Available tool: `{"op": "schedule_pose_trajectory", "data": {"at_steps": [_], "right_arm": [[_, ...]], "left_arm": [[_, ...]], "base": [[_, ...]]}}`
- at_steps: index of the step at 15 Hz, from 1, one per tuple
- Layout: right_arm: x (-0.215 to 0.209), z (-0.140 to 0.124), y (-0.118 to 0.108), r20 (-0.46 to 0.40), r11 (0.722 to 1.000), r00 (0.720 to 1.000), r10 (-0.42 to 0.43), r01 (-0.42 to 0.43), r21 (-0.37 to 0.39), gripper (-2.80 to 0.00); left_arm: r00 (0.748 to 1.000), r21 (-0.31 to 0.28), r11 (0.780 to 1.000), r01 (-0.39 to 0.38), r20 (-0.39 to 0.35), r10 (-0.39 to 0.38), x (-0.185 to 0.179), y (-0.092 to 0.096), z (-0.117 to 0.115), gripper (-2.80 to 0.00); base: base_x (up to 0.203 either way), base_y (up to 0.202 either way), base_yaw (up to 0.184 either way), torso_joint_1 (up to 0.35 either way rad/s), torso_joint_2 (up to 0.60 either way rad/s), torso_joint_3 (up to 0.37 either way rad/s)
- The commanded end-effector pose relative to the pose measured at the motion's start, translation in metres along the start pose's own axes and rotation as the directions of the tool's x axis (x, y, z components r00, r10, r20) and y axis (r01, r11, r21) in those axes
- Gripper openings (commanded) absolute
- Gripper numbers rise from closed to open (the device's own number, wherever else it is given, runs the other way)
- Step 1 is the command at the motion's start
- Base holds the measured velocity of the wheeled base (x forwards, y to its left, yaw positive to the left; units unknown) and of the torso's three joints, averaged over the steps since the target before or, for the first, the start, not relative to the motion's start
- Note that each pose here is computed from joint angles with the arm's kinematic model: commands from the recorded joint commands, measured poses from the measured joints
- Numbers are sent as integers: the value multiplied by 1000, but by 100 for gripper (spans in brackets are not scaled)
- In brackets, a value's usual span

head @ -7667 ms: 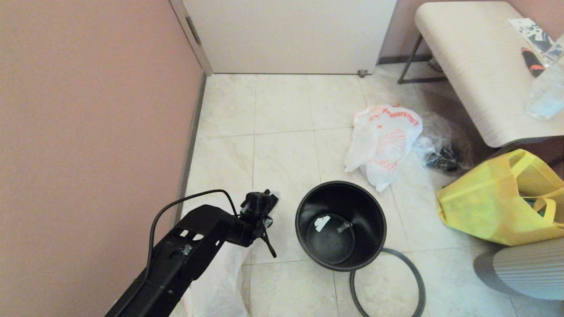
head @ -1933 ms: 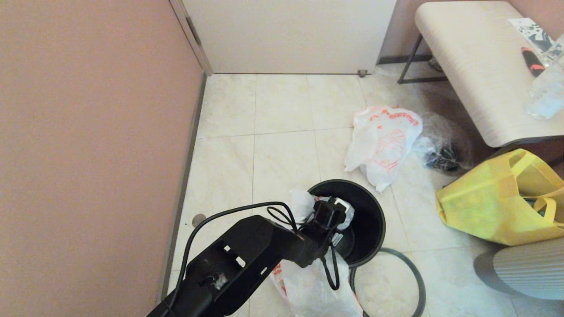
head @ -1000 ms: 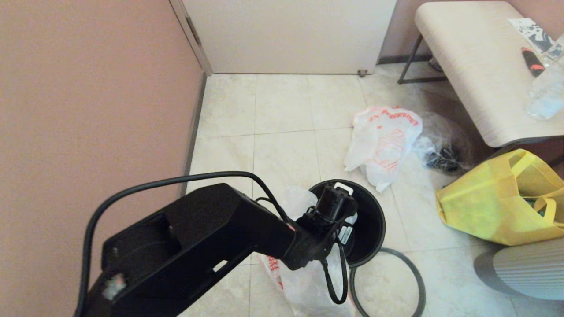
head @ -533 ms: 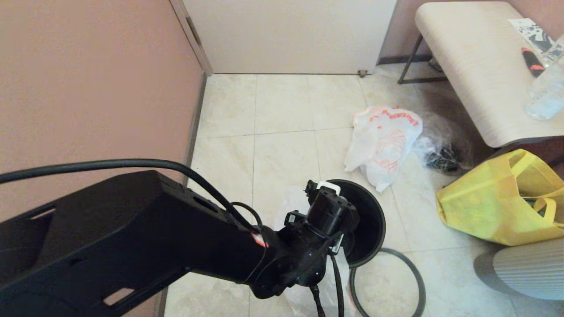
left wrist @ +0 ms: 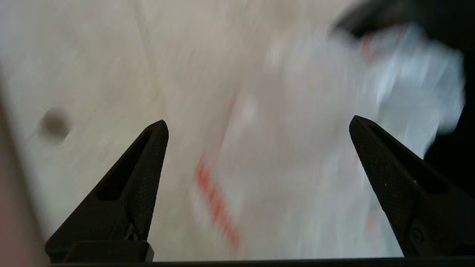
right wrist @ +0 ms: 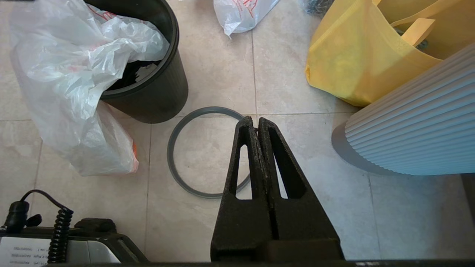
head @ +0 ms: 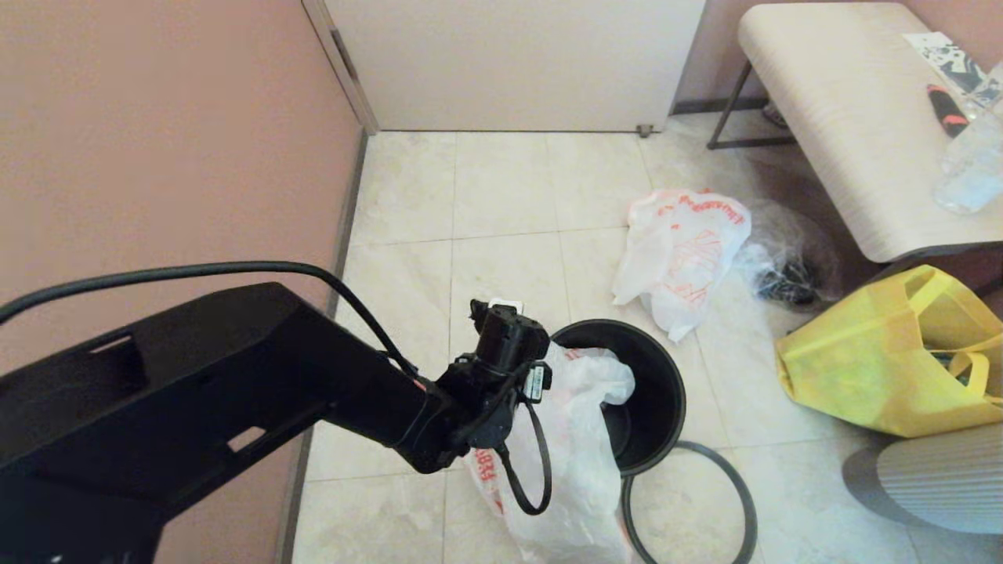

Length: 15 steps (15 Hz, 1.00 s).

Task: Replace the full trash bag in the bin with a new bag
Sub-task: Put the new garbage bag on the trash can

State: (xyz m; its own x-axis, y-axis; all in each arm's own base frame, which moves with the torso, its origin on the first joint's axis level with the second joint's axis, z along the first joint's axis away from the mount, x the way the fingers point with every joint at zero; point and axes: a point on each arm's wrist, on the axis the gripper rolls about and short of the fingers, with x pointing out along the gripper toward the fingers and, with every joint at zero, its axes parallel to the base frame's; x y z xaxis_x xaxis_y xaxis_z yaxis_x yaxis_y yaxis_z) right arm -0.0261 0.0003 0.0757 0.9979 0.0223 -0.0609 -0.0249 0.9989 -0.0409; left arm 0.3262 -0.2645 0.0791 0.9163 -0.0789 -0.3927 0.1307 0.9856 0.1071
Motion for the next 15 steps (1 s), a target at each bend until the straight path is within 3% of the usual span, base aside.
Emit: {"op": "schedule_pose_trajectory", "data": {"at_steps": [1,3,4,5,9,15], "right_arm": [[0,0,0,-2,1000,1000,1,-1,1,-280],[0,0,0,-2,1000,1000,1,-1,1,-280],[0,0,0,-2,1000,1000,1,-1,1,-280],[0,0,0,-2,1000,1000,1,-1,1,-280],[0,0,0,-2,1000,1000,1,-1,1,-280],[0,0,0,-2,1000,1000,1,-1,2,-280]], "left_arm": [[995,-14,999,35,90,-34,41,0,-14,0],[986,-16,998,53,157,-49,63,1,-11,0],[983,-9,996,88,165,-85,67,2,-11,-204],[977,-7,992,127,174,-124,70,3,-8,-280],[977,-3,991,136,169,-134,66,4,-8,-280],[979,33,986,164,114,-167,22,9,-7,-280]], "base": [[0,0,0,0,0,0],[0,0,0,0,0,0],[0,0,0,0,0,0],[0,0,0,0,0,0],[0,0,0,0,0,0],[0,0,0,0,0,0]]}}
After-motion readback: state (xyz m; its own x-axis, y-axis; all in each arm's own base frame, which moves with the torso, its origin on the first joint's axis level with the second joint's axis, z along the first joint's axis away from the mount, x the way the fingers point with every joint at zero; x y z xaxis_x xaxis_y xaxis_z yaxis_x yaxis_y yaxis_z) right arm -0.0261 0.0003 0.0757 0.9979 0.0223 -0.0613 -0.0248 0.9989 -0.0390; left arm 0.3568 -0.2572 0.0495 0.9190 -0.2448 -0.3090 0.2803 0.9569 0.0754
